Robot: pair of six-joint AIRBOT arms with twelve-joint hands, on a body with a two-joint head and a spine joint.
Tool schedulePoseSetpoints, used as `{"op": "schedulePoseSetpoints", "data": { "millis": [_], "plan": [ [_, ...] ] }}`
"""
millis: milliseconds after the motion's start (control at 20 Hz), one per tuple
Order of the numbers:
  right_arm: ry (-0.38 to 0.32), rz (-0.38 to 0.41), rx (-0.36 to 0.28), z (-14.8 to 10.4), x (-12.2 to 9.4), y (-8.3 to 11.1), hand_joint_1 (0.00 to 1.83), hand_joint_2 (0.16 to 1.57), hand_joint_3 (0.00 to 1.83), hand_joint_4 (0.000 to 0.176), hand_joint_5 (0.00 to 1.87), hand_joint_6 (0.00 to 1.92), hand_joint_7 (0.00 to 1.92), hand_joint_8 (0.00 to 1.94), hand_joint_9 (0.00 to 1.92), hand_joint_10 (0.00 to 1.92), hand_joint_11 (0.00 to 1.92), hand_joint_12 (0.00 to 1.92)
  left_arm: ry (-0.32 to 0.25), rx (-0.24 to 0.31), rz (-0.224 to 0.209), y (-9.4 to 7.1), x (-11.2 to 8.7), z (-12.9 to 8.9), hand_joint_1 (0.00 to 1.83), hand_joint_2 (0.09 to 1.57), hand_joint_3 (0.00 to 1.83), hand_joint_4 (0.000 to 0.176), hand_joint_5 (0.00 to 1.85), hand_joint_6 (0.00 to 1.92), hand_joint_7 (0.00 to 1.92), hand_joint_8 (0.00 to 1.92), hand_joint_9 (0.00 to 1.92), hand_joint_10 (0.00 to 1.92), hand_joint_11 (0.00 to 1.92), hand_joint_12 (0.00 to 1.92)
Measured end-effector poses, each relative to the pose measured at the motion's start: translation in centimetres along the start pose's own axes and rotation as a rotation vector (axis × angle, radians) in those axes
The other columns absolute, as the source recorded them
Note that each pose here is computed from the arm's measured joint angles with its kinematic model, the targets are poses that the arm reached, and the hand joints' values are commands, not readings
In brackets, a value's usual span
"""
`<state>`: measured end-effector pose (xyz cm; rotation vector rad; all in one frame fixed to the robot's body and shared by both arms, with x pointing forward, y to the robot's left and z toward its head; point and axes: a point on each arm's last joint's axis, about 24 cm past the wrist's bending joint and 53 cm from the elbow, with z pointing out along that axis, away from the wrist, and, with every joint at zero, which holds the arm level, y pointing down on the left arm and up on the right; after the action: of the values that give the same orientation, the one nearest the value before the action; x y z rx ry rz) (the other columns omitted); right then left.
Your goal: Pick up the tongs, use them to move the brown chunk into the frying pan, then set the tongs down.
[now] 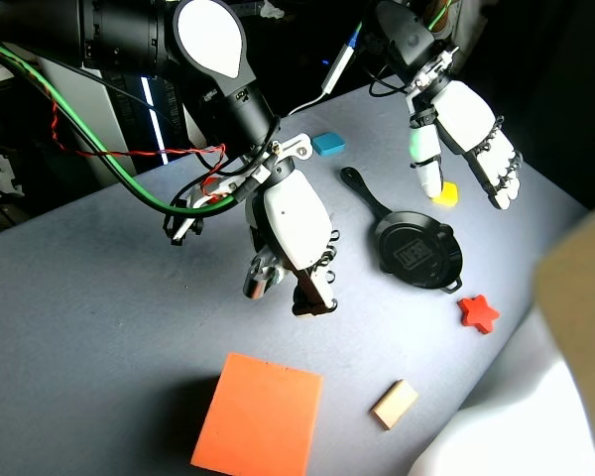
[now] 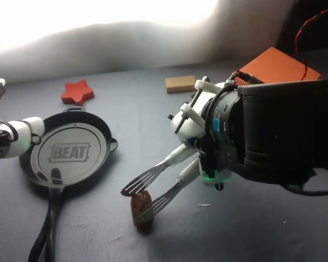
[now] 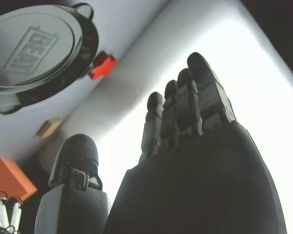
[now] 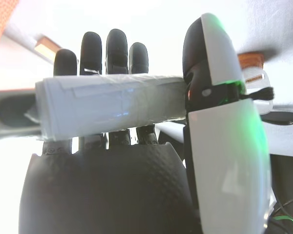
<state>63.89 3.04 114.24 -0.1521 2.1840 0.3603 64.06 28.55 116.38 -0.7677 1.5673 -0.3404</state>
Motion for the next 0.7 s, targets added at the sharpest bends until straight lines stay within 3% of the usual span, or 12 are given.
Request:
{"op": "schedulePoseSetpoints", "data": {
  "millis": [300, 600, 700],
  "plan": [
    [0.013, -0.009, -0.002, 0.7, 0.6, 0.5, 1.02, 1.17, 0.01, 0.000, 0.53, 0.27, 0.68, 0.00, 0.41, 0.52, 0.00, 1.51, 0.005, 0.002, 0.000, -0.1, 0.2, -0.1, 0.15, 1.33, 0.00, 0.026, 0.10, 0.00, 0.08, 0.00, 0.08, 0.00, 0.00, 0.54],
    [0.009, -0.013, 0.003, 1.0, 0.3, 0.4, 1.02, 1.17, 0.01, 0.000, 0.54, 0.27, 0.69, 0.00, 0.41, 0.52, 0.00, 1.51, 0.003, 0.002, -0.002, -0.1, 0.1, -0.1, 0.14, 1.33, 0.00, 0.031, 0.10, 0.01, 0.08, 0.00, 0.08, 0.00, 0.00, 0.50],
    [0.014, -0.021, 0.000, 1.2, 0.7, 0.4, 1.06, 1.16, 0.00, 0.000, 0.56, 0.29, 0.72, 0.01, 0.45, 0.54, 0.00, 1.56, 0.003, 0.002, -0.001, -0.1, 0.1, -0.1, 0.17, 1.33, 0.00, 0.025, 0.10, 0.00, 0.08, 0.00, 0.09, 0.00, 0.00, 0.50]
  ]
}}
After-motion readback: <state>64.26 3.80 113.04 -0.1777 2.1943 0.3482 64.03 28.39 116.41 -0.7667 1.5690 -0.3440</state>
